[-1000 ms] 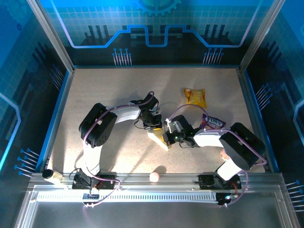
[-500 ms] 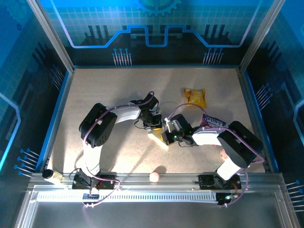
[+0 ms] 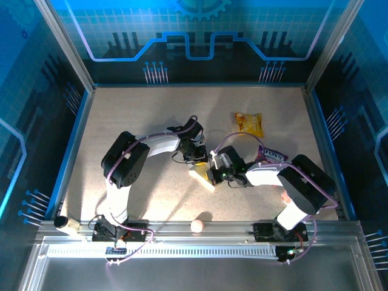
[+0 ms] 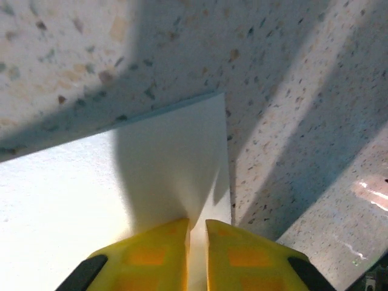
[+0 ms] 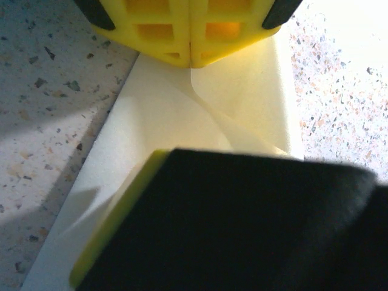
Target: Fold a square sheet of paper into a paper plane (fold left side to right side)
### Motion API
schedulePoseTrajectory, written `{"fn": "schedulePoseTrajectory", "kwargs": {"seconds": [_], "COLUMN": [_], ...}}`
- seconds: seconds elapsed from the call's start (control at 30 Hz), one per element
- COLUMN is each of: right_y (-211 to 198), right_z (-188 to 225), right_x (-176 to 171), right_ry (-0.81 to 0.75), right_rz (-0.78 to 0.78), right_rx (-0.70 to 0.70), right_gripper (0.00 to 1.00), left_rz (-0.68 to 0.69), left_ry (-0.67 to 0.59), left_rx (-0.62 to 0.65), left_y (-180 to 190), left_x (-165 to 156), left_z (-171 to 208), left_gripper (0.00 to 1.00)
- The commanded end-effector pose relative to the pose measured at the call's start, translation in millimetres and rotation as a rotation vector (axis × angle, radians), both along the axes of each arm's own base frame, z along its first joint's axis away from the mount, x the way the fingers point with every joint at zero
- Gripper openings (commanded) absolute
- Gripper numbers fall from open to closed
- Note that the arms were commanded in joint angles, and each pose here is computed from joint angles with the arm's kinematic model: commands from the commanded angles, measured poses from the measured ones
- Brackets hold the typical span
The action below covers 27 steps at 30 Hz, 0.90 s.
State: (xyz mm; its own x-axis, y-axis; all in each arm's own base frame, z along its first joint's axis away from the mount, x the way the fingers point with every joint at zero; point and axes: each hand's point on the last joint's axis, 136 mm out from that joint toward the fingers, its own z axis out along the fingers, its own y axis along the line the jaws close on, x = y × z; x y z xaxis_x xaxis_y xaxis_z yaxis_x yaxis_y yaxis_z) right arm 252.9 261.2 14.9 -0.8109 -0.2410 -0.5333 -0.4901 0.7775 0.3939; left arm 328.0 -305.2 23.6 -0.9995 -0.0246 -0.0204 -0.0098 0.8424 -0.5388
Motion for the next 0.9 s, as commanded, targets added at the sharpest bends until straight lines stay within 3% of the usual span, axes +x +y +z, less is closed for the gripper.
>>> {"fn": "schedulePoseTrajectory", "kwargs": {"seconds": [0.0, 0.13, 0.27, 0.67, 0.87], "right_y": [-16.8, -17.4, -17.0, -14.8, -14.0], "right_z": [-16.9, -16.8, -14.8, -16.9, -16.1], "right_x": [-14.0, -16.0, -16.9, -20.0, -18.7], "right_ry": [0.061, 0.063, 0.062, 0.083, 0.08], "right_rz": [-0.011, -0.008, -0.004, 0.008, 0.011], "right_rx": [-0.049, -0.051, -0.043, -0.034, -0.037], "right_gripper": [0.0, 0.0, 0.0, 0.0, 0.0], "left_rz": [0.023, 0.058, 0.077, 0.137, 0.137], "left_ry": [-0.09, -0.148, -0.166, -0.059, -0.032], "left_rx": [-0.026, -0.043, -0.059, -0.206, -0.23], "left_y": [8.8, 25.9, 39.1, 30.4, 16.5], "left_x": [22.8, 28.4, 10.0, -65.6, -73.2], "left_z": [41.9, 68.3, 76.6, 54.0, 38.8], "left_gripper": [0.19, 0.2, 0.2, 0.19, 0.18]}}
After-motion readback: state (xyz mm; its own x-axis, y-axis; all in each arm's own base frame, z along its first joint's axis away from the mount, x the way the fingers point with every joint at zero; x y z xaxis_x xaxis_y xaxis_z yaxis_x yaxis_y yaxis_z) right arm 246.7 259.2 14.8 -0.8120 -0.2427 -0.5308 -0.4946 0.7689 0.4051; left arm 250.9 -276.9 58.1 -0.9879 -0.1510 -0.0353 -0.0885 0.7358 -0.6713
